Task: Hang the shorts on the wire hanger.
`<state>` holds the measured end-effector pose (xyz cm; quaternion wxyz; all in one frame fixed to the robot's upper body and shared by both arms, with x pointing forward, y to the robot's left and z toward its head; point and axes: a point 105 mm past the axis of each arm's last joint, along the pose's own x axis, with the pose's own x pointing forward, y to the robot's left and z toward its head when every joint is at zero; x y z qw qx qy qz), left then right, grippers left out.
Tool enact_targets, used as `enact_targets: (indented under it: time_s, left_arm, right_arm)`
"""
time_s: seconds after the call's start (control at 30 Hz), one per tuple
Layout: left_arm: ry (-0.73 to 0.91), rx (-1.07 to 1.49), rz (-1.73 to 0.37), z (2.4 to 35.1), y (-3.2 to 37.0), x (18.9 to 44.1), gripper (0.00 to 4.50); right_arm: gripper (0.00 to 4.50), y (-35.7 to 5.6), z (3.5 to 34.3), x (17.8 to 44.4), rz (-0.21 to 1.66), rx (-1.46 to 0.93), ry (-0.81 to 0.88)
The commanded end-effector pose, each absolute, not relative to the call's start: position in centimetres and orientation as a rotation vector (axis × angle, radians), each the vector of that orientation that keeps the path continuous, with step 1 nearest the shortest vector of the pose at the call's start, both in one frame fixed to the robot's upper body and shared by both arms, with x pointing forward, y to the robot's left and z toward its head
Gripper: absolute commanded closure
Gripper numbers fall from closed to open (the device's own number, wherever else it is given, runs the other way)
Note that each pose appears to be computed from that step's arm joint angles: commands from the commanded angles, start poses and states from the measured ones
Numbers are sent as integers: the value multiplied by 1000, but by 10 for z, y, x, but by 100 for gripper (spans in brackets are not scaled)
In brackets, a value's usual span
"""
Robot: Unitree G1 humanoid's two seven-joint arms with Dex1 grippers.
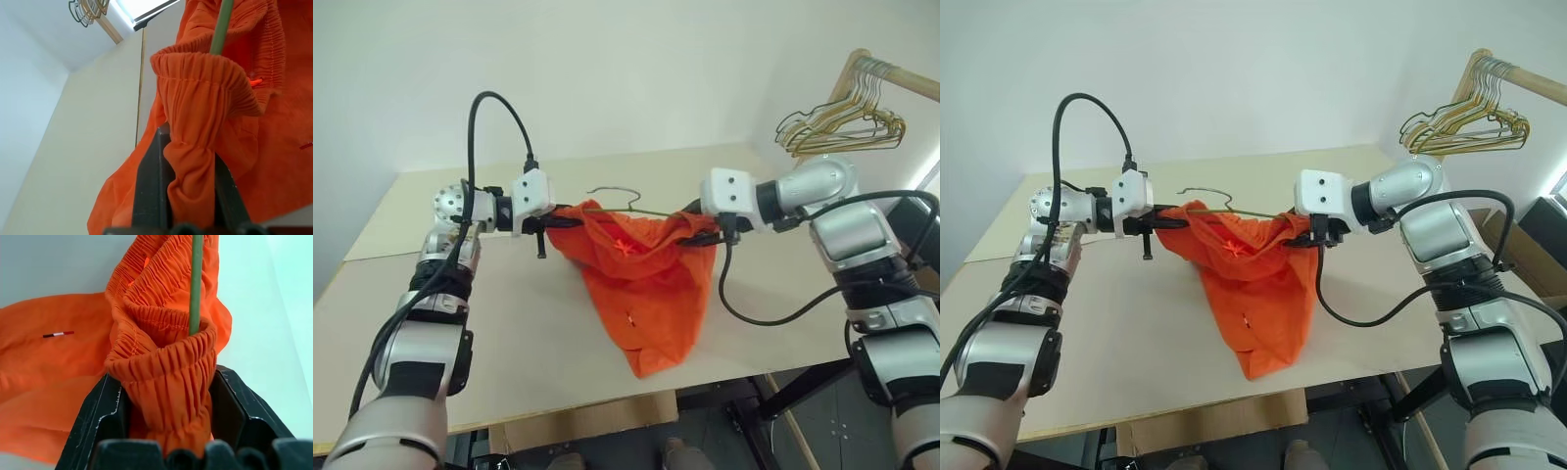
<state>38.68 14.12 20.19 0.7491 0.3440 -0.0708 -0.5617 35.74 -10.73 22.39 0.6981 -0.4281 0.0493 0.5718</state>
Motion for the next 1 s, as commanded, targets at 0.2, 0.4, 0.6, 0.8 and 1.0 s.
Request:
enact_targets:
  time_s: [0.2,0.4,0.6,0.8,1.0]
  left_arm:
    - [-218,799,-1208,219,138,390,450]
    - [-205,797,-1196,219,141,393,450]
    - [-198,721,-1143,227,143,400,404]
    - [-228,720,-996,248,165,411,237]
    - [-302,595,-916,276,198,405,53]
  right_arm:
    - [294,-107,231,359,1251,-987,141]
    - [449,-108,228,361,1232,-971,147]
    - [449,-110,228,359,1220,-931,159]
    - [449,-125,228,353,1171,-817,198]
    - [449,-159,224,340,1038,-635,271]
